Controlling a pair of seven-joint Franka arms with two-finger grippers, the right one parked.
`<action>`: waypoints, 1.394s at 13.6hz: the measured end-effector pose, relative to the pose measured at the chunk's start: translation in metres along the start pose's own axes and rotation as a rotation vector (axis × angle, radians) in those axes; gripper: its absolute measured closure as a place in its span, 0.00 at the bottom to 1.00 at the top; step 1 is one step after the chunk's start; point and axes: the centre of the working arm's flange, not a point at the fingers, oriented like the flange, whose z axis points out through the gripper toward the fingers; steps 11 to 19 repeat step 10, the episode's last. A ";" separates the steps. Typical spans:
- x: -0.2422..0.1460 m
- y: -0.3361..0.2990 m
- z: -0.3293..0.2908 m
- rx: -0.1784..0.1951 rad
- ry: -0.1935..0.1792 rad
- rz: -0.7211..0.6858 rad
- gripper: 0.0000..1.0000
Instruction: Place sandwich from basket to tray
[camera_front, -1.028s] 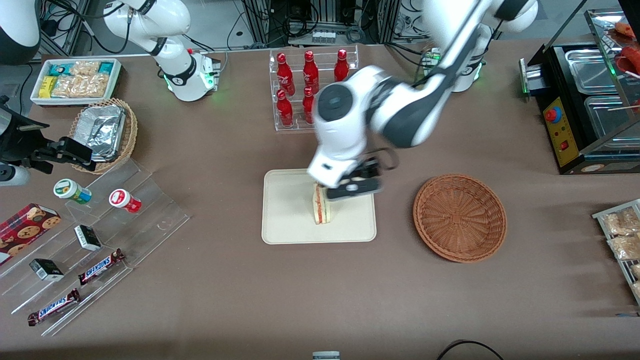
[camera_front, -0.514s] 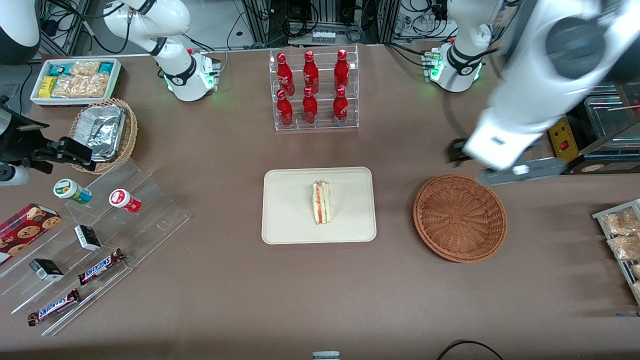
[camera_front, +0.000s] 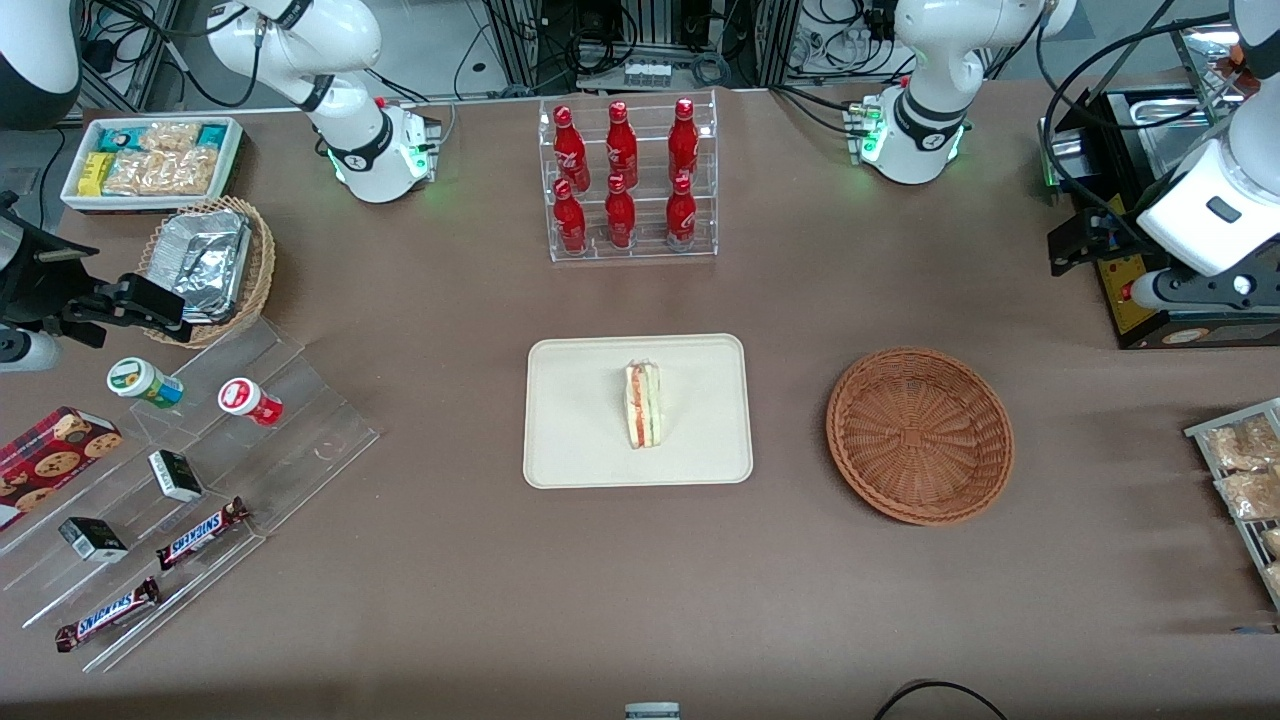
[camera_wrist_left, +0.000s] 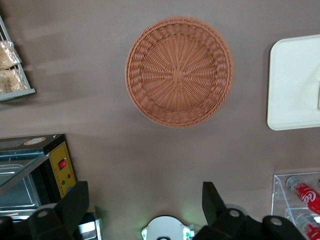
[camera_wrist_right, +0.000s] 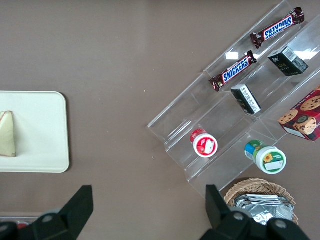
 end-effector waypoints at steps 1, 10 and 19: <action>-0.005 -0.004 0.001 0.002 0.006 0.001 0.00; -0.018 -0.015 -0.010 -0.017 0.054 0.012 0.00; -0.018 -0.015 -0.010 -0.017 0.054 0.012 0.00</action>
